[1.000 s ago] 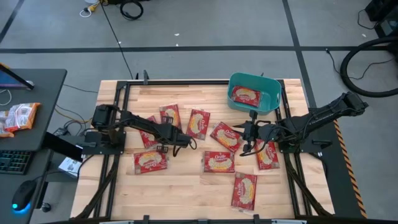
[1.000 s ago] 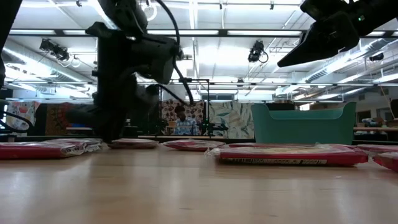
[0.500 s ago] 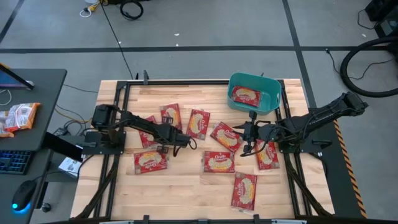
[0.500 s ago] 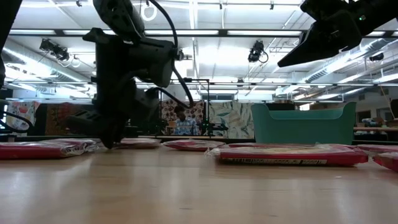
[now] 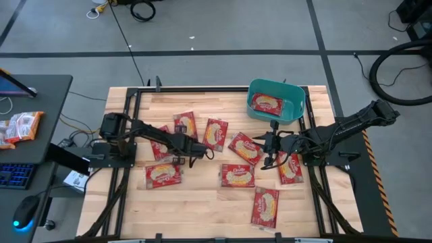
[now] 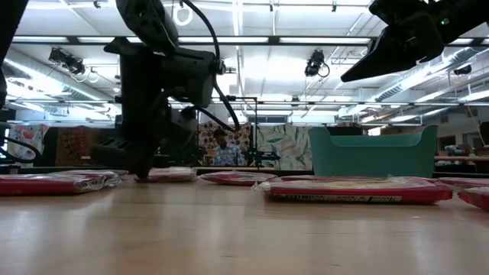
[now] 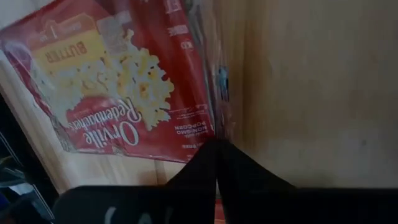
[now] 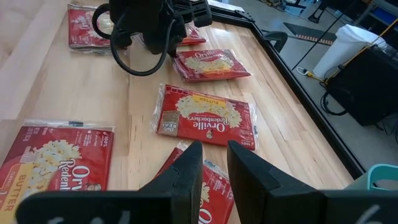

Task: Sort popcorn bags into baskets
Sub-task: Put the popcorn bag into the blue bin

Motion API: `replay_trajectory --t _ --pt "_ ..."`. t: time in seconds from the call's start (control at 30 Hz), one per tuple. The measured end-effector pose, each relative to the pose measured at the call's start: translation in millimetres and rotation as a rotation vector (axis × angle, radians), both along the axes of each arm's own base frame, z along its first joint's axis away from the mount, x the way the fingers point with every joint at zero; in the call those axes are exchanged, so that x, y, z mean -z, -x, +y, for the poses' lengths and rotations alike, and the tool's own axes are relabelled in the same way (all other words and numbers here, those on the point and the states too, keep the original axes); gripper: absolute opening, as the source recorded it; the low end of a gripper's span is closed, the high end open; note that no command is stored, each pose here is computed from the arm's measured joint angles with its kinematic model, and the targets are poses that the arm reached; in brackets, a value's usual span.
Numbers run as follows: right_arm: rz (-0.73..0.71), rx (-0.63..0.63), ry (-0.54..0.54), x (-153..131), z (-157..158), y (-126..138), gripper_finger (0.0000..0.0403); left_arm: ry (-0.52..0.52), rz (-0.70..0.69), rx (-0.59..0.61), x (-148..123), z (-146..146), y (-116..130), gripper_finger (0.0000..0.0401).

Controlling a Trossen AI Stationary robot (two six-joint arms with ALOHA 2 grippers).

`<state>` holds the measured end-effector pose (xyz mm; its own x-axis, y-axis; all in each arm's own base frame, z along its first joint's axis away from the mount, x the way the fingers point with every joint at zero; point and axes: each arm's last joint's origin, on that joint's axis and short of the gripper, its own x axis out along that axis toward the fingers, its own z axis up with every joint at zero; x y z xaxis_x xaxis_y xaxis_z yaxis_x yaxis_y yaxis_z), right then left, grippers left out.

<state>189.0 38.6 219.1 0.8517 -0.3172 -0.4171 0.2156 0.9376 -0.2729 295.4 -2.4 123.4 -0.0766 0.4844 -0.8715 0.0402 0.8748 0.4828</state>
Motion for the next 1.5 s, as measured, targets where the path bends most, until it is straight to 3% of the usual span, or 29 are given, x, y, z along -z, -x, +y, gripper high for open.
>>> replay_trajectory --t 0.17,0.47,0.77,0.93,1.3,1.5 --pt "0.000 0.000 0.000 0 0 0 0.0080 0.007 -0.044 -0.001 -16 5 -2 0.0004" --pt "-0.014 0.013 -0.028 0 0 0 0.0080 0.105 -0.387 -0.093 -107 35 -14 0.0002" --pt "-0.024 0.003 -0.095 2 2 0 0.0080 0.186 -0.675 -0.034 -155 50 -38 0.0001" --pt "0.005 0.009 -0.111 14 1 4 0.0080 0.192 -0.627 -0.019 -150 48 -35 0.0023" --pt "-0.016 0.011 -0.144 14 3 4 0.0080 0.185 -0.499 0.125 -86 21 -30 0.0178" --pt "-0.033 0.006 -0.139 12 4 3 0.0080 0.150 -0.478 0.134 -56 10 -29 0.0229"
